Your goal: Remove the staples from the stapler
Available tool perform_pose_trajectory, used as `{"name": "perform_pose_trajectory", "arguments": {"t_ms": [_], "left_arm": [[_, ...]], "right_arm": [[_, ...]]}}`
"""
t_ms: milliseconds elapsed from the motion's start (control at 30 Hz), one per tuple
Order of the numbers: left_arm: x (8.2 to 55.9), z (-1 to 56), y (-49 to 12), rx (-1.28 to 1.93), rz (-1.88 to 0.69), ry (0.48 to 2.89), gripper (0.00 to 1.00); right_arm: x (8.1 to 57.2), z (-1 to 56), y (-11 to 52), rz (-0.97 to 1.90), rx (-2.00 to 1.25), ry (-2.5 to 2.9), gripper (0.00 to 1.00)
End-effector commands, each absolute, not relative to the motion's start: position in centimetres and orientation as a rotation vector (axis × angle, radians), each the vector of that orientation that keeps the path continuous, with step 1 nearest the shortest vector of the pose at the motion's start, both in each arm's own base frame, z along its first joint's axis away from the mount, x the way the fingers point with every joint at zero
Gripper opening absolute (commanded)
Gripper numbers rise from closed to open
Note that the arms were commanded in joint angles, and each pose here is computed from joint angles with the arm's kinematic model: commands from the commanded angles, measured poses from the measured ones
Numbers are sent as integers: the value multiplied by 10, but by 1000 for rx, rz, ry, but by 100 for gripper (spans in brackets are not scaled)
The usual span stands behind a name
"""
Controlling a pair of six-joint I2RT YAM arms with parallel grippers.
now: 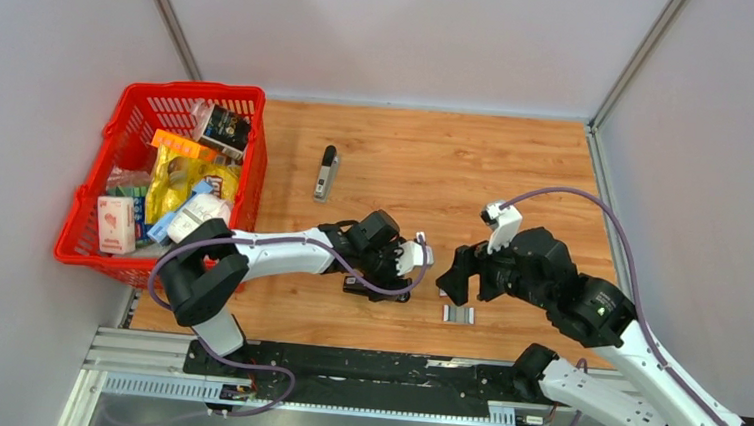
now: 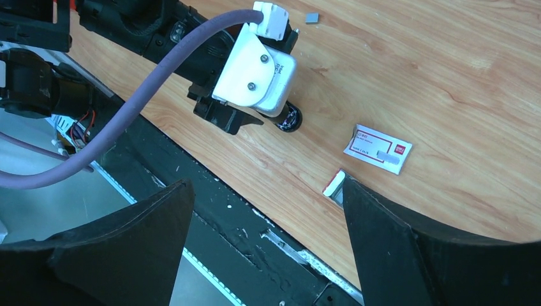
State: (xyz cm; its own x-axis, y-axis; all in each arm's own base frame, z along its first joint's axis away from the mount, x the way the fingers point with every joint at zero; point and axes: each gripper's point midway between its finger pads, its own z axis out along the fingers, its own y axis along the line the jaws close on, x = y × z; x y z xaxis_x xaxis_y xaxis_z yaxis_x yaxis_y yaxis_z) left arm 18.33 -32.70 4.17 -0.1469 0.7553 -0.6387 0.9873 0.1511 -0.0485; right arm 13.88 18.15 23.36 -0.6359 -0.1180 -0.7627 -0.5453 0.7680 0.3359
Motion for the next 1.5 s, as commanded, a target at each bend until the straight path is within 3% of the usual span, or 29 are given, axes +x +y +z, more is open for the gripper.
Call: {"name": "perform_pose_trajectory", "arguments": {"t_ms": [0,333,400,433,800,1267,1467], "left_arm": [[196,64,-346,1646,-641,1852,70],[196,65,-345,1645,-623,1883,42],[196,64,-344,1648,-619,1895,24],[196,64,-344,1644,-618,1902,0],[202,85,-344,1592,-591,1922,0],[180,195,-342,1367,-805,1709,0],[155,238,-342,1300,-1024,1591,0]], "right_arm": [[138,235,185,740,-515,2169,88],[138,231,186,749,-502,2178,84],[138,231,185,745,-497,2176,83],[138,231,184,741,-496,2177,83],[141,245,178,716,-490,2142,80],[125,286,183,793,-644,2048,77],[116,299,190,853,-729,2008,74]]}}
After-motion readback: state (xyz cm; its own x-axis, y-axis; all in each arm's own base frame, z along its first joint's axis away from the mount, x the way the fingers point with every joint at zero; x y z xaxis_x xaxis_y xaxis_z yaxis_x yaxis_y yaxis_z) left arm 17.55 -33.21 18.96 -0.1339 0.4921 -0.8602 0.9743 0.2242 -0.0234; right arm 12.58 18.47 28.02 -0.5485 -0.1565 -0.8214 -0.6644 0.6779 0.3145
